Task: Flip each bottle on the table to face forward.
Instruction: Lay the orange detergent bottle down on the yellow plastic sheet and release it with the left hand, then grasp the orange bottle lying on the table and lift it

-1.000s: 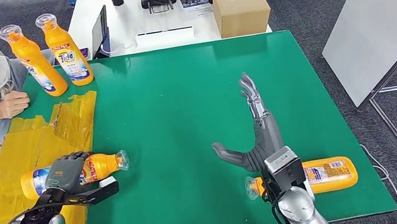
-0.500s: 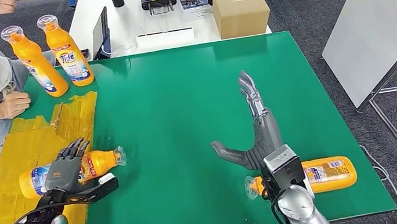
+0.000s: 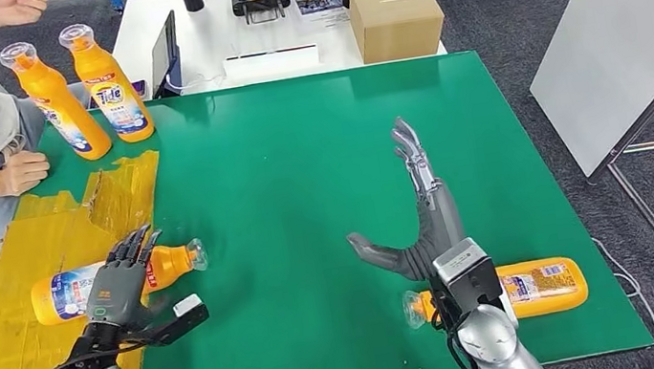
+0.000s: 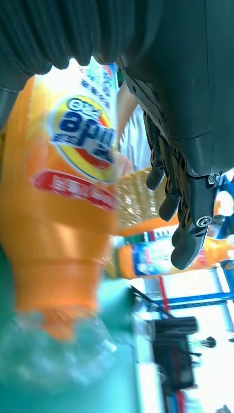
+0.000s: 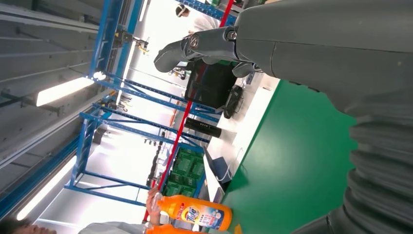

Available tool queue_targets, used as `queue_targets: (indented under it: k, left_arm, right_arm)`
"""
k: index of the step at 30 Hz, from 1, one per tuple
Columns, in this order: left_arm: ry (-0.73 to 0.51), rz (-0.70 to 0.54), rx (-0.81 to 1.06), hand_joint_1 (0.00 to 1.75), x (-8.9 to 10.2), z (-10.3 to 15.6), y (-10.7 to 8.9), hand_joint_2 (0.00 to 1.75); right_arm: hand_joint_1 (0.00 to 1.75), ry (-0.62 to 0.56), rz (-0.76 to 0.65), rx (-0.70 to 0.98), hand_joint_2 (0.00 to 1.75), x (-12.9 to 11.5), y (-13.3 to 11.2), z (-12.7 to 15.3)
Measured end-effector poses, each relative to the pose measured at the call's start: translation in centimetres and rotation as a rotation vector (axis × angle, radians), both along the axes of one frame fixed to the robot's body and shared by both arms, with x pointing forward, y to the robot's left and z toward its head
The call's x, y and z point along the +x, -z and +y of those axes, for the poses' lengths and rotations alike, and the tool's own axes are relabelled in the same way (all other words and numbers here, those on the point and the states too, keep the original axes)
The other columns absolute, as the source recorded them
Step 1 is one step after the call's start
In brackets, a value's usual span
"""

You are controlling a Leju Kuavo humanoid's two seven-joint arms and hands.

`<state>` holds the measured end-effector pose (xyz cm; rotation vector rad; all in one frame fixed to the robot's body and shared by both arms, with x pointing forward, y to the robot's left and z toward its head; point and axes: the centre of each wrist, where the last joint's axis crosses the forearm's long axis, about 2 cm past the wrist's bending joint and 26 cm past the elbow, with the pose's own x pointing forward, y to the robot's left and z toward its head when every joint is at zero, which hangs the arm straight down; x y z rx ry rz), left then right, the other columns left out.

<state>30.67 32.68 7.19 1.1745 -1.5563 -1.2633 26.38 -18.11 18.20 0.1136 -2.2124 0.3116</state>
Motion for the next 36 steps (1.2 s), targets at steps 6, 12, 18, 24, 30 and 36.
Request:
queue_targets:
  k: [6, 12, 18, 24, 30, 36]
  left_arm:
    - [0.090, -0.195, -0.118, 0.00, -1.3, -1.9, -1.4, 1.75]
    - [0.184, -0.399, -0.300, 0.00, -3.5, -4.5, -4.1, 1.75]
    - [0.177, -0.390, -0.690, 0.00, -5.2, -5.8, -6.1, 1.75]
    - [0.249, -0.236, -1.031, 0.00, -6.2, -6.4, -6.5, 1.75]
    - [0.267, -0.142, -1.160, 0.00, -6.4, -6.7, -5.9, 1.75]
    - [0.268, -0.118, -1.175, 0.00, -6.3, -7.0, -5.5, 1.75]
  right_arm:
    - [0.00, 0.020, -0.021, -0.057, 1.75, -0.1, 0.1, 0.1]
    - [0.00, 0.081, -0.067, -0.241, 1.75, -0.7, 0.4, 0.3]
    - [0.00, 0.065, -0.064, -0.474, 1.75, -2.6, 2.6, -0.2]
    - [0.00, 0.047, -0.007, -0.679, 1.75, -4.8, 5.2, -2.2]
    - [0.00, 0.025, 0.089, -0.848, 1.75, -7.7, 8.0, -6.7]
    - [0.00, 0.031, 0.166, -0.925, 1.75, -9.5, 8.8, -11.4]
